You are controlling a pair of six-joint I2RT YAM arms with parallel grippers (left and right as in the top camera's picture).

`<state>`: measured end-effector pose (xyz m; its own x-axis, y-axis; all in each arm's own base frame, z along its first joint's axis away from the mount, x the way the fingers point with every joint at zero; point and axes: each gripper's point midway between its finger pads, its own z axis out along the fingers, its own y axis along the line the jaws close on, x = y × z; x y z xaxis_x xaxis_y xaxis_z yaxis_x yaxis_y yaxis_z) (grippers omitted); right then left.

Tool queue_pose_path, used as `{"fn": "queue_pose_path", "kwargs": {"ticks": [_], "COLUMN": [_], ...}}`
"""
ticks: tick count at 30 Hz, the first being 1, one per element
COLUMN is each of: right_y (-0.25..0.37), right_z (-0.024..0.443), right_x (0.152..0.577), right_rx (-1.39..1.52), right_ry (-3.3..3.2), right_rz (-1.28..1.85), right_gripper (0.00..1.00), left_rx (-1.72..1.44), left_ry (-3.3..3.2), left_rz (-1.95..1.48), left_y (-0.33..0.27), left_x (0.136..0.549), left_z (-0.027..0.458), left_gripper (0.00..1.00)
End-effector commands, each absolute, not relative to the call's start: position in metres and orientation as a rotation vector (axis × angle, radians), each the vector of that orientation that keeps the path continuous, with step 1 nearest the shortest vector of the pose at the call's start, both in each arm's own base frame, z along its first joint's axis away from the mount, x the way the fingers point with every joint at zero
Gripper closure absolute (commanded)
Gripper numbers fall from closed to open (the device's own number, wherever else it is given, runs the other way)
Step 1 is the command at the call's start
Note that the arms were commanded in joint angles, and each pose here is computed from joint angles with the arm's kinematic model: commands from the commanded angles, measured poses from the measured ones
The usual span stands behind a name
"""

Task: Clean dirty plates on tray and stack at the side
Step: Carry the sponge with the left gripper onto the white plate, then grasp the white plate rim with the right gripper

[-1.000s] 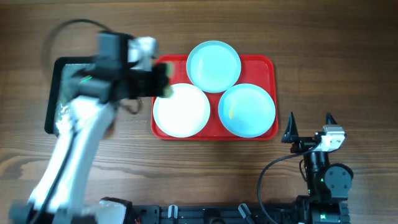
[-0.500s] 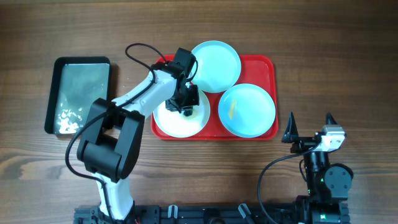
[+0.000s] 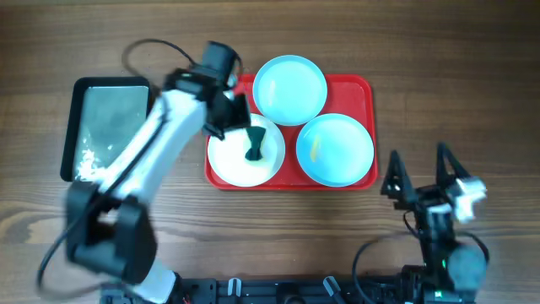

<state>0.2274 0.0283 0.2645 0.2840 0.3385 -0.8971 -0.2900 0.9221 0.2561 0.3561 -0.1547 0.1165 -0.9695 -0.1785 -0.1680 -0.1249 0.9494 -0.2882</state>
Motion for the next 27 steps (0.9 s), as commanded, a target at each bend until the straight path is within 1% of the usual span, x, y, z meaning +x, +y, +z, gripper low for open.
{"fn": "queue_pose_path", "kwargs": {"ticks": [1,3,5,7,9,11,12,13,16,17,19,22,24,25,26,27], "right_y": [0.042,0.034,0.042,0.056,0.063,0.064,0.069,0.079,0.112,0.121,0.127,0.135,0.149,0.156,0.160,0.161], "right_z": [0.343,0.389,0.416,0.436,0.431,0.424,0.424,0.426,0.421,0.419,0.397,0.342,0.307,0.287,0.269,0.254], "right_x": [0.175,0.147,0.147,0.171,0.214,0.236,0.252,0.258,0.266,0.275,0.299,0.324,0.330,0.336,0.344,0.350], "right_rx": [-0.019,-0.018,-0.064,-0.167,-0.241,-0.276,-0.279,-0.299,-0.361,-0.383,-0.357,-0.280,-0.271,-0.213,-0.108,-0.016], "right_ry": [0.865,0.717,0.777,1.014,1.424,1.662,1.790,1.837,1.964,1.969,2.042,2.259,2.400,2.481,2.551,2.597], "right_rz": [0.630,0.599,0.559,0.455,0.378,0.377,0.445,0.540,0.879,0.993,1.093,0.998,0.893,0.835,0.762,0.694], "right_gripper": [0.00,0.00,0.00,0.00,0.00,0.00,0.00,0.00,0.00,0.02,0.26,0.31,0.37,0.40,0.37,0.32], "left_rx": [-0.256,-0.266,-0.268,-0.271,-0.271,-0.271,-0.271,-0.271,-0.272,-0.279,-0.311,-0.338,-0.338,-0.338,-0.338,-0.339], "left_ry": [2.760,2.766,2.778,2.787,2.788,2.788,2.788,2.788,2.789,2.789,2.791,2.802,2.802,2.803,2.803,2.805], "left_rz": [-0.453,-0.449,-0.443,-0.436,-0.435,-0.435,-0.435,-0.435,-0.431,-0.411,-0.330,-0.305,-0.305,-0.305,-0.304,-0.302], "left_y": [-0.139,-0.135,-0.134,-0.134,-0.134,-0.134,-0.134,-0.134,-0.134,-0.131,-0.120,-0.111,-0.111,-0.111,-0.111,-0.111], "left_x": [0.360,0.354,0.351,0.351,0.351,0.351,0.351,0.351,0.351,0.351,0.351,0.349,0.349,0.349,0.349,0.349], "left_z": [0.172,0.177,0.176,0.173,0.172,0.172,0.172,0.172,0.172,0.171,0.169,0.167,0.166,0.166,0.166,0.165], "left_gripper": [0.00,0.00,0.00,0.00,0.00,0.00,0.00,0.00,0.00,0.00,0.00,0.00,0.00,0.04,0.09,0.13]}}
